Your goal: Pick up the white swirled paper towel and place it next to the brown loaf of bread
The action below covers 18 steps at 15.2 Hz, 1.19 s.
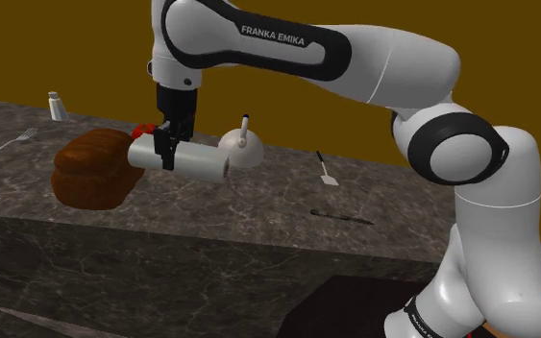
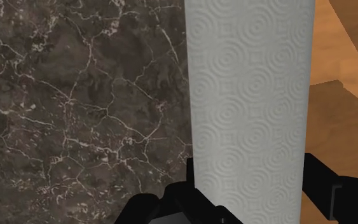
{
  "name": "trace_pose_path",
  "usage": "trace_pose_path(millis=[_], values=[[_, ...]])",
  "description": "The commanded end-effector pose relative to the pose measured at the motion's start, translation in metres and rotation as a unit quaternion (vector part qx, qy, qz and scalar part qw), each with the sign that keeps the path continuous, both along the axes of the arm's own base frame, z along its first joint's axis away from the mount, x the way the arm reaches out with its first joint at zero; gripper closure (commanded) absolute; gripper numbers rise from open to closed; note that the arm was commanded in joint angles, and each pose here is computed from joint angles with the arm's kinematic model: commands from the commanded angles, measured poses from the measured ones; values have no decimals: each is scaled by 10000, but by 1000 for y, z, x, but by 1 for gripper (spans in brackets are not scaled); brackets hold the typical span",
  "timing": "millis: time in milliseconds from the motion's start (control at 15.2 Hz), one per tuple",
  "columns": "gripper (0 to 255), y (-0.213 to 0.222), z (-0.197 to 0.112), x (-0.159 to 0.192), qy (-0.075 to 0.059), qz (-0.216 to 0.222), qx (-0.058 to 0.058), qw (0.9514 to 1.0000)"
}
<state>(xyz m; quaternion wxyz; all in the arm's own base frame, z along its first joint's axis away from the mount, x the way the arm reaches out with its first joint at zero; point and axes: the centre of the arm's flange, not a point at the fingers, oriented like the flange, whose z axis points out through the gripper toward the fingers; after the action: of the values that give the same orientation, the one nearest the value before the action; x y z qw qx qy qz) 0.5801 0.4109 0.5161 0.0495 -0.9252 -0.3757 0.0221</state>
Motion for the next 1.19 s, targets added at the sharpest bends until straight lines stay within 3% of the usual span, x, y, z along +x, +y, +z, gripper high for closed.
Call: trace_pose_path(millis=[0,1122], values=[[255,0,-10,0,-3,0,2,10000],[255,0,-99,0,-3,0,2,10000]])
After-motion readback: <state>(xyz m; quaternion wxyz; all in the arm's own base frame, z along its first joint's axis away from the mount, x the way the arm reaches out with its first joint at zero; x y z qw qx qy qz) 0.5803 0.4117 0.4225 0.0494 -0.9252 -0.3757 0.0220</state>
